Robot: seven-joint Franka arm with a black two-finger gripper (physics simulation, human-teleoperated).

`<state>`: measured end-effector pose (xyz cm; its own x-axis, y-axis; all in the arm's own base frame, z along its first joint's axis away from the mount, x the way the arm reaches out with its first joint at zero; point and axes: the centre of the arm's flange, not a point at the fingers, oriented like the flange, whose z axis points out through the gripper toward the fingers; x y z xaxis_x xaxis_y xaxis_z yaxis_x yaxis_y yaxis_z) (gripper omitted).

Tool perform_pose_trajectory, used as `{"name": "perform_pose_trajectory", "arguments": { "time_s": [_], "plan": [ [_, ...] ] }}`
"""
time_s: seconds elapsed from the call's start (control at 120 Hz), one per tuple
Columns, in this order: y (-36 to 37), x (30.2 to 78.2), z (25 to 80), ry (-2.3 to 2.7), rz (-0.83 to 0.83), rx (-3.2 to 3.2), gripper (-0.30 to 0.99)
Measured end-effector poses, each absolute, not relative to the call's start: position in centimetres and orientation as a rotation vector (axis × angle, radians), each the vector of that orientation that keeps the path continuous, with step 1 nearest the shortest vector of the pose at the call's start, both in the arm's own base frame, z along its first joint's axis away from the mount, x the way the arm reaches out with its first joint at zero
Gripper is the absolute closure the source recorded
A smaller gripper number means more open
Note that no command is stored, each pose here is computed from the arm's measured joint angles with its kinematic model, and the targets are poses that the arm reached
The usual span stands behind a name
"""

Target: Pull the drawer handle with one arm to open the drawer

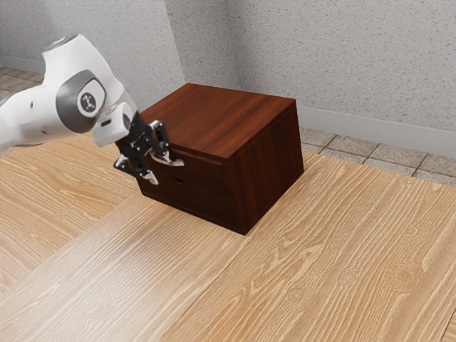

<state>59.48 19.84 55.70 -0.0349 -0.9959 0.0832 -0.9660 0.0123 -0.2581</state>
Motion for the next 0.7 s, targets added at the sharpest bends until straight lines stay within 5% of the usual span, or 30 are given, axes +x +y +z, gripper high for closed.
{"name": "perform_pose_trajectory", "arguments": {
  "time_s": [0.067, 0.192, 0.7],
  "plan": [
    [19.8, 58.2, 56.0, 2.133, -0.369, -2.109, 0.62],
    [19.7, 56.4, 56.4, 2.116, -0.367, -2.133, 0.72],
    [19.2, 46.9, 56.3, 1.978, -0.443, -2.155, 0.72]
  ]
}}
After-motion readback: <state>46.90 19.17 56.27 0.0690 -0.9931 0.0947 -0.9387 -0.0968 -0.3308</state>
